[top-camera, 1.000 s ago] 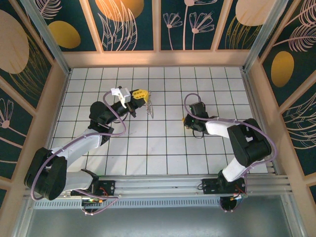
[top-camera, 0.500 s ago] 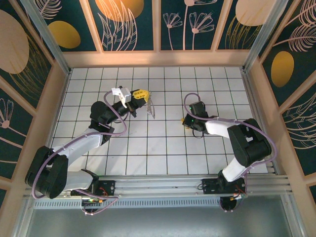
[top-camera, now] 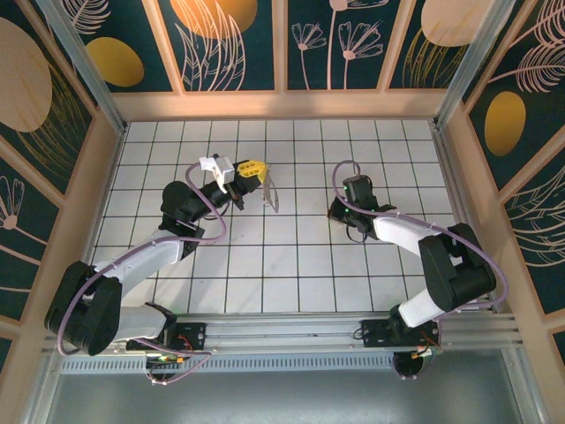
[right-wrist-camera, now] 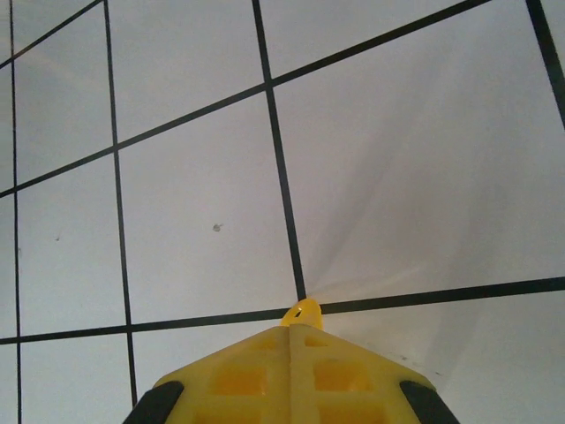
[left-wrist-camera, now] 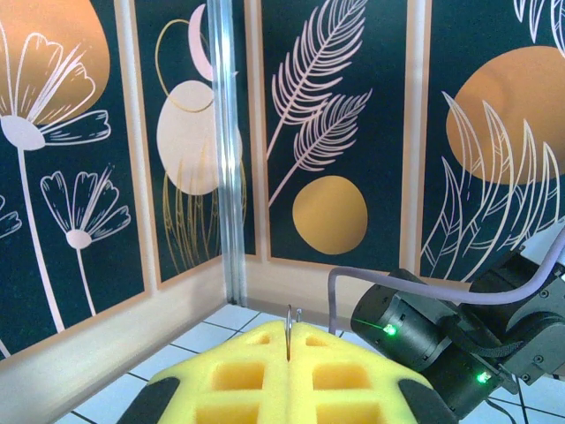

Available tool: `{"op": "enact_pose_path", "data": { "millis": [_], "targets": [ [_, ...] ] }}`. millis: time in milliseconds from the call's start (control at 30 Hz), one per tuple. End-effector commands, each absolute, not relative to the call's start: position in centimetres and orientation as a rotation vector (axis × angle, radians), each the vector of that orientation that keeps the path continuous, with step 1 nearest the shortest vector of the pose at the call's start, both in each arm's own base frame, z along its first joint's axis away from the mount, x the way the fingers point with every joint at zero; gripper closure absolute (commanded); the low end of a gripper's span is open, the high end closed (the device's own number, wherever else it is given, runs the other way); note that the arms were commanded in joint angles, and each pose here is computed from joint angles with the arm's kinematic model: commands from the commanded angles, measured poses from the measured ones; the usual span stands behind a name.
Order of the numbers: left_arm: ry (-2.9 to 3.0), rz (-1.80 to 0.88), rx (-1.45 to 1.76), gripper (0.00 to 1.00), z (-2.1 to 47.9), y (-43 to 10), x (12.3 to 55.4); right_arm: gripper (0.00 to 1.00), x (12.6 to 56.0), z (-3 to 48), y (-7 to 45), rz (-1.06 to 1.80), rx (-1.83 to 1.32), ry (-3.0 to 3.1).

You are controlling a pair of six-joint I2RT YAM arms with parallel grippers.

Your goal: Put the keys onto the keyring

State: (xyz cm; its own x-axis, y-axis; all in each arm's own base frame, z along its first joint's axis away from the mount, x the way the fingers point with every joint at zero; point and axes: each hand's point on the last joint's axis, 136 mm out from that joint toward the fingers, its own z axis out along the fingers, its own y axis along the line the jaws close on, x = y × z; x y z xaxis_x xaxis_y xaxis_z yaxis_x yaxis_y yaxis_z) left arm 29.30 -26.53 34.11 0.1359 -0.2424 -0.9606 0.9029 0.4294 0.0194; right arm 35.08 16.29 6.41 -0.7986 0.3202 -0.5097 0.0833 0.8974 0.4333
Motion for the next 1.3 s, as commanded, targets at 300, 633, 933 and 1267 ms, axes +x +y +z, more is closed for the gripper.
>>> {"op": "enact_pose_path", "data": {
  "millis": [300, 633, 933, 1267],
  "targets": [
    [1.056, -0.962, 0.747, 1.00, 36.1, -26.7, 28.5, 1.00, 35.6, 7.3, 17.7, 0.600, 0.136, 2.409],
    [1.055, -0.965, 0.745, 1.00, 36.1, -26.7, 28.5, 1.00, 35.7, 3.7, 17.5, 0.536, 0.138, 2.495],
    [1.056, -0.964, 0.745, 1.00, 36.0, -26.7, 28.5, 1.00, 35.6, 3.0, 17.5, 0.530, 0.146, 2.515],
    [1.056, -0.966, 0.745, 1.00, 36.0, -26.7, 28.5, 0.80, 35.1, 3.9, 17.3, 0.518, 0.156, 2.510]
  ]
}}
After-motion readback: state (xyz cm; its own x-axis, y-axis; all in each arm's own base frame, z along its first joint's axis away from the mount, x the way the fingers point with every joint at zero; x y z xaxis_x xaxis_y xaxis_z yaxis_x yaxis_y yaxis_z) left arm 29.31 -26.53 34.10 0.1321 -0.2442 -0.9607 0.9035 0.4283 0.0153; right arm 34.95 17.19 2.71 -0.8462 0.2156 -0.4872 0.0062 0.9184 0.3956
